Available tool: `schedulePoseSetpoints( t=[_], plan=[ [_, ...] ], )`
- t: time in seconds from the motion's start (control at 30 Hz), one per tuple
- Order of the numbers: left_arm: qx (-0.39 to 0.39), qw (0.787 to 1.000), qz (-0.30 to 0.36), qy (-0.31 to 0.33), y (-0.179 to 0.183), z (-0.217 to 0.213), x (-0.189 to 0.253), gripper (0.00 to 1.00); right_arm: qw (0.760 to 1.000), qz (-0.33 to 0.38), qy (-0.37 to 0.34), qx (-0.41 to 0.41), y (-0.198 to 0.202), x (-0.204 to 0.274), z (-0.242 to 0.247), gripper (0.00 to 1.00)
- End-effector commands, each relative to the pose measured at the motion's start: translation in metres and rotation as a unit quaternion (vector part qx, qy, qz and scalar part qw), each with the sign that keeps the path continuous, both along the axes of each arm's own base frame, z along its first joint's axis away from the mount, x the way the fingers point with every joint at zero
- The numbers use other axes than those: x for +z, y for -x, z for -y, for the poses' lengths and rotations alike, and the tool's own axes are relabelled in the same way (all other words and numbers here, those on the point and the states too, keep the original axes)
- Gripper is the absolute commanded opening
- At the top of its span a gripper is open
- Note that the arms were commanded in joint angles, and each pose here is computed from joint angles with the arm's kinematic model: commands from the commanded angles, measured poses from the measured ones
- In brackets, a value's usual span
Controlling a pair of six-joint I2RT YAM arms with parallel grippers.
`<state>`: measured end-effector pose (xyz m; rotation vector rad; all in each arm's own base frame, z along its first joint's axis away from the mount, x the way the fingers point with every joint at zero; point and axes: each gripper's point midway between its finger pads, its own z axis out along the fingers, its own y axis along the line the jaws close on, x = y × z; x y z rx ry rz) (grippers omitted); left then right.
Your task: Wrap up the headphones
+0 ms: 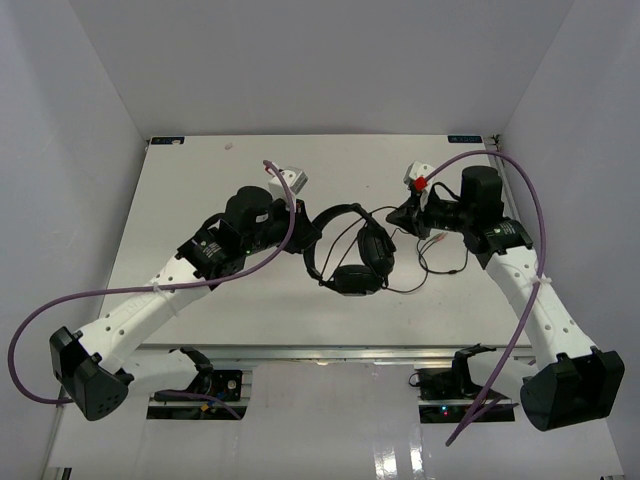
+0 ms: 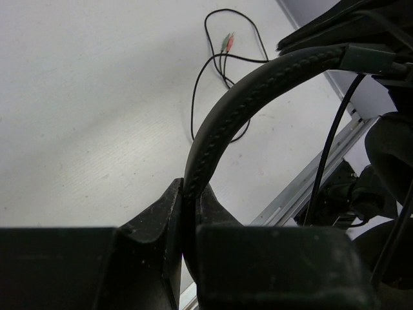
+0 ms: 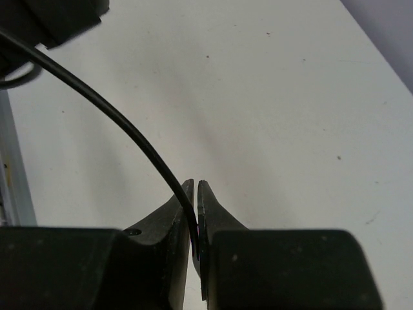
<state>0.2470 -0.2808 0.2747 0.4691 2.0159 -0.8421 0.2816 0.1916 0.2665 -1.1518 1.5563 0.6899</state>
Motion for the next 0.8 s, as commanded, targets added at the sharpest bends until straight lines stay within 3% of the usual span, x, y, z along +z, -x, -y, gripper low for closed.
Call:
schedulePoseSetpoints(
  t=[0.0, 0.47, 0.77],
  plan=[
    [-0.023, 0.997, 0.022, 0.067, 0.007, 0.012, 0.051, 0.0, 0.998, -0.013, -0.057, 0.017, -0.008, 0.008, -0.014, 0.12],
    [-0.029, 0.992, -0.01, 0.119, 0.014, 0.023, 0.058, 0.0, 0.99, -0.084, -0.115, -0.005, -0.038, -0.024, -0.027, 0.13],
    [0.037, 0.984, -0.003, 0.173, -0.02, 0.032, 0.075, 0.0, 0.977, -0.132, -0.159, 0.051, -0.014, -0.029, -0.038, 0.15]
  ],
)
